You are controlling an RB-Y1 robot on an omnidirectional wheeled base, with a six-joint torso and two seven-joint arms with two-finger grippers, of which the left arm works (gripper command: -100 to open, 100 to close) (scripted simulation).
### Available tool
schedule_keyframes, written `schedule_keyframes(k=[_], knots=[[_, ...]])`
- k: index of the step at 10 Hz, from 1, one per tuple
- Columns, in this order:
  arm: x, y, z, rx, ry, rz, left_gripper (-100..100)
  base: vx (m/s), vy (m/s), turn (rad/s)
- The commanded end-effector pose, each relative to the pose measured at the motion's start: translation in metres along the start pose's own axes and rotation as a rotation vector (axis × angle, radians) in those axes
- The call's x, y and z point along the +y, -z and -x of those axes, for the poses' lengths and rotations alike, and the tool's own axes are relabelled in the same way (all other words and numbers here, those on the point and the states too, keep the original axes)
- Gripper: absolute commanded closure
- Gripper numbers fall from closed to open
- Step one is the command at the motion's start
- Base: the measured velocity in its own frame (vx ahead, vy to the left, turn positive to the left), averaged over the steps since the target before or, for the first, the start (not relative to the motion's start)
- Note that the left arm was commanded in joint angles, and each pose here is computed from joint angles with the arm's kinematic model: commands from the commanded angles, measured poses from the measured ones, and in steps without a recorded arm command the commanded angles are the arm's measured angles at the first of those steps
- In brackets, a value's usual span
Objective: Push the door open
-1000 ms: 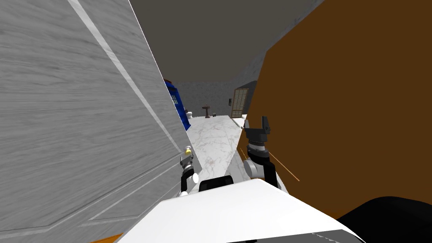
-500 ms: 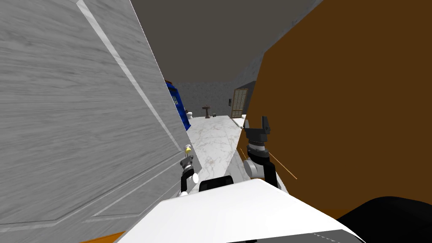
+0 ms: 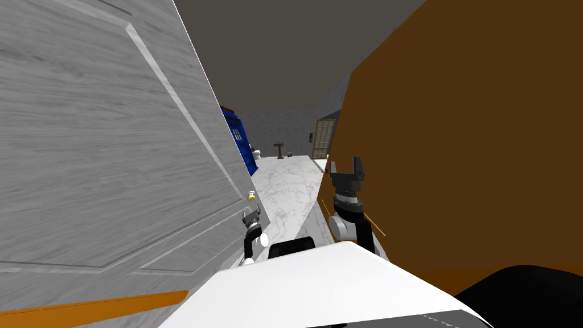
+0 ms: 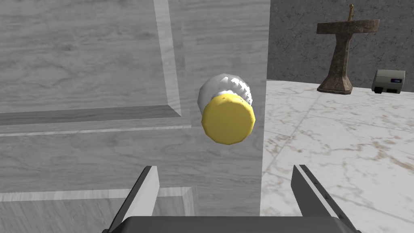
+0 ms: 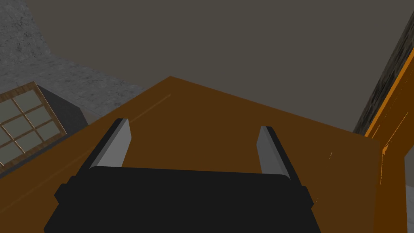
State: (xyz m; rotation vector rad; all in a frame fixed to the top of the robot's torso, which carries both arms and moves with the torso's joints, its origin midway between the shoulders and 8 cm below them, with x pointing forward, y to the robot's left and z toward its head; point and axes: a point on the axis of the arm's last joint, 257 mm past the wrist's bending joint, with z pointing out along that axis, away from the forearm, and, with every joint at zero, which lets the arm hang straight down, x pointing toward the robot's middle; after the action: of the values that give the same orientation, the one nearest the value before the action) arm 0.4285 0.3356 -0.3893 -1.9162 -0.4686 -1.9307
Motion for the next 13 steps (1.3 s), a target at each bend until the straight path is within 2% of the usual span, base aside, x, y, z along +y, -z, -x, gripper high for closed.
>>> schedule_keyframes(k=[1, 2, 3, 6, 8, 10, 11, 12, 13], knots=[[0.011, 0.0067, 0.002, -0.015, 0.029, -0.005, -100, -0.137, -0.121, 0.035], [0.008, 0.0047, 0.000, -0.008, 0.019, -0.004, -100, -0.059, -0.054, 0.007], [-0.006, -0.0010, -0.002, 0.004, -0.003, -0.008, -100, 0.054, 0.016, -0.031], [-0.023, -0.0059, -0.004, 0.018, -0.022, -0.018, -100, 0.186, 0.106, -0.032], [-0.026, -0.0041, -0.002, 0.017, -0.015, -0.024, -100, 0.219, 0.080, -0.030], [-0.018, 0.0045, 0.003, 0.001, 0.016, -0.031, -100, 0.207, 0.114, -0.033], [-0.020, 0.0011, 0.002, 0.006, 0.005, -0.028, -100, 0.082, 0.063, -0.015], [-0.020, 0.0011, 0.002, 0.006, 0.005, -0.028, 100, -0.009, -0.012, 0.006], [-0.020, 0.0011, 0.002, 0.006, 0.005, -0.028, 100, -0.029, -0.024, 0.002]])
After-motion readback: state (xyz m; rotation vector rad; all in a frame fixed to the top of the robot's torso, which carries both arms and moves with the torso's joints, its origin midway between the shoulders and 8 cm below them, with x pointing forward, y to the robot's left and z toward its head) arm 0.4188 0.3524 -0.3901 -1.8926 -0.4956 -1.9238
